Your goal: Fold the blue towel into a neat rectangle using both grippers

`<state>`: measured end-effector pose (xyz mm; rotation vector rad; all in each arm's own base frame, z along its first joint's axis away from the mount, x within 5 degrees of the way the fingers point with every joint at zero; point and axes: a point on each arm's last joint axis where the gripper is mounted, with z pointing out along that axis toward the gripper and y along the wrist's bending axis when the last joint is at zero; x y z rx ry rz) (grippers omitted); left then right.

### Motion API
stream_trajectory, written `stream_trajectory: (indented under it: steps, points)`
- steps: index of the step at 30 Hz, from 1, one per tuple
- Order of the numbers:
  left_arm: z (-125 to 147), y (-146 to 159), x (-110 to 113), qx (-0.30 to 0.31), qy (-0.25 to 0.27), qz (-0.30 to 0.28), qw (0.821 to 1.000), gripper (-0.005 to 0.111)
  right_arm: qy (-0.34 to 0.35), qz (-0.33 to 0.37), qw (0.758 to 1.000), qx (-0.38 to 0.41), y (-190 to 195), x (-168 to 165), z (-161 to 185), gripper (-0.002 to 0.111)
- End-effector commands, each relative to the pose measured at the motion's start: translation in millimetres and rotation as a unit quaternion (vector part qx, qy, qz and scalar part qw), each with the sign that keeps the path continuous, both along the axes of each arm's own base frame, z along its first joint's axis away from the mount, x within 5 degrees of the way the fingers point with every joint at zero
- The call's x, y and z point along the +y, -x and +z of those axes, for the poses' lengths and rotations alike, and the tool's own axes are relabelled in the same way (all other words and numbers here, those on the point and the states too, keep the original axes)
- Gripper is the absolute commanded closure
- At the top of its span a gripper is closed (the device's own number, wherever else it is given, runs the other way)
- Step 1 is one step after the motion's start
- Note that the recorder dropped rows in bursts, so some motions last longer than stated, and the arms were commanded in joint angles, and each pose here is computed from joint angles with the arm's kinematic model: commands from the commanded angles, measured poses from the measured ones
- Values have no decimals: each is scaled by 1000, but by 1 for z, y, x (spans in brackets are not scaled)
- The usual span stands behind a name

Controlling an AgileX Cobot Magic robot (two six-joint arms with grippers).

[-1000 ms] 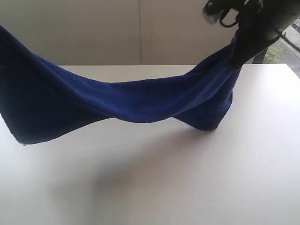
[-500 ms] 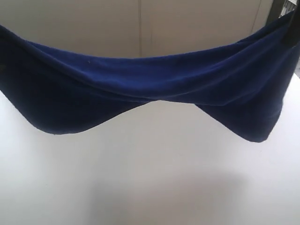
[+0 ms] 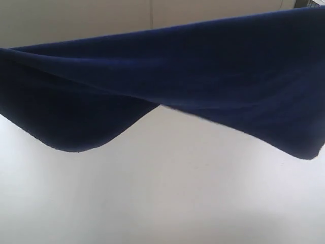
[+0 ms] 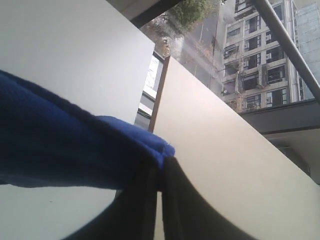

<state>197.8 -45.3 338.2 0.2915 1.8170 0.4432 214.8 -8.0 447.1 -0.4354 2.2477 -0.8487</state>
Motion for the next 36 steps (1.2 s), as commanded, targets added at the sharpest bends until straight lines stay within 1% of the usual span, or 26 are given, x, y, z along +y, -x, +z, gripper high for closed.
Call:
stream_trajectory:
  steps: [1,5,7,9,12,14,16,19,24,25,27,29,30,31,33,34,36]
  points:
    - [-4,7,-2,17,-53,-34,998,107,-6,2,1000,11,8,-2,-12,108]
    - [-14,21,-8,20,-56,-68,996,107,-2,9,1000,24,5,0,-24,108]
    - [-27,33,-14,28,-63,-103,992,107,0,6,1000,24,4,-1,-28,108]
    - [-35,38,-18,36,-69,-120,990,107,11,-13,1000,10,5,-4,-25,108]
    - [-41,41,-23,44,-77,-134,987,107,47,-52,997,-16,8,-13,-17,108]
    - [-41,41,-23,44,-78,-134,987,107,51,-64,996,-44,10,-16,-12,108]
    - [-41,41,-23,44,-77,-135,987,107,36,-65,996,-51,9,-14,-12,108]
    - [-41,41,-23,43,-77,-137,987,107,-3,-60,998,-32,10,-10,-19,108]
    - [-43,41,-14,53,-92,-90,990,107,-30,-63,998,8,14,-7,-26,108]
    - [-45,42,-15,56,-94,-92,990,107,-33,-63,997,7,16,-7,-25,108]
    - [-50,46,-23,56,-93,-130,986,107,-48,-59,997,9,18,-6,-26,108]
    - [-53,53,-41,50,-80,-218,972,107,-60,-50,997,18,19,-3,-27,108]
    - [-53,57,-51,44,-64,-262,962,107,-66,-49,996,20,19,-3,-28,108]
    - [-52,64,-65,39,-26,-325,944,107,-70,-45,996,24,20,-2,-29,108]
    - [-49,72,-81,40,36,-399,915,107,-73,-39,996,33,20,-1,-30,108]
    - [-48,73,-86,46,62,-416,906,107,-72,-38,996,33,20,-1,-30,108]
    - [-48,71,-90,56,77,-419,903,107,-67,-31,997,38,20,0,-30,108]
